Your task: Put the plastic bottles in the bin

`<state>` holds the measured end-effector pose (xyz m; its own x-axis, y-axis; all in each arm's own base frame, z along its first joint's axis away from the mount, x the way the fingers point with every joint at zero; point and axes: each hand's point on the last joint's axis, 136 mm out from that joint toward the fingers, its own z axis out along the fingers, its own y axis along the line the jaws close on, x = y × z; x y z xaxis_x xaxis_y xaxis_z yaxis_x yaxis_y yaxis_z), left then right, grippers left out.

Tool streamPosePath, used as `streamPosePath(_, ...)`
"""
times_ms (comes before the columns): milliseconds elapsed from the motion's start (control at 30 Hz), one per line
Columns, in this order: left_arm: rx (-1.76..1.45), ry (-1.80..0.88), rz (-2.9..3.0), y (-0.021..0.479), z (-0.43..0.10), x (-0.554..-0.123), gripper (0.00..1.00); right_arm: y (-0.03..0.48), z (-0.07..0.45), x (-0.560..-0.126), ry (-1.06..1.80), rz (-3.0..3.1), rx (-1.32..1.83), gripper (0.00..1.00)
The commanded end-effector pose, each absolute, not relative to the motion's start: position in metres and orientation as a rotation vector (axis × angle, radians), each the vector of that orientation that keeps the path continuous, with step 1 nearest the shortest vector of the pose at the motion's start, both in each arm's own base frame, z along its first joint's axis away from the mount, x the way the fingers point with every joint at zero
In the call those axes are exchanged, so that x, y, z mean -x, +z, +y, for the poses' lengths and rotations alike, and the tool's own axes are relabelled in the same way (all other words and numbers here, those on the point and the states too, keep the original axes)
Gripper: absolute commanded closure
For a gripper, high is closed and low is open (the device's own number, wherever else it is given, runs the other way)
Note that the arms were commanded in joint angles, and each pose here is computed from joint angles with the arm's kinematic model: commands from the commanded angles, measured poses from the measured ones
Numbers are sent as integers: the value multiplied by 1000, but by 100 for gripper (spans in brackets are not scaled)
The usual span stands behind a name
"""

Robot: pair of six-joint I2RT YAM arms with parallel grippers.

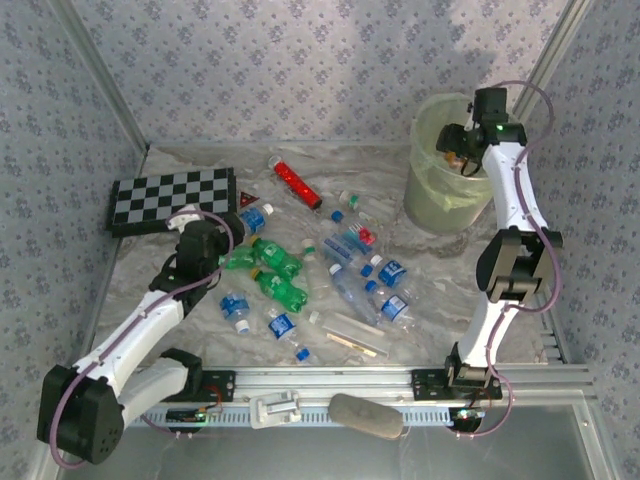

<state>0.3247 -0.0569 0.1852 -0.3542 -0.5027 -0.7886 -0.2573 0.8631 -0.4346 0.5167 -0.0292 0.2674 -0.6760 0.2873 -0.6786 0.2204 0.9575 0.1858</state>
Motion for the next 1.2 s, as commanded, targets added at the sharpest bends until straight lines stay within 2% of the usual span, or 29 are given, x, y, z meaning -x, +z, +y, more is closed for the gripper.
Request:
streamPosePath(0,564,-248,1954,182,-50,-321,0,296,-30,-516,130,2276,-371,21)
streamPosePath(300,579,-244,2004,180,-50,-316,0,370,-13,-489,153,2105,-301,11)
streamPosePath(400,565,-242,2056,177,-53,-310,0,385,9,-473,176,2079,-244,1)
streamPosePath(600,514,-271,2182,169,-60,-290,0,399,63,-437,191,2008,-90,1)
streamPosePath(867,498,-333,2360,143,-68,-240,0,374,144,-392,264,1967,58,1)
streamPosePath(1167,602,-407,2474,91,-74,-186,0,312,194,-367,169,2048,138,1)
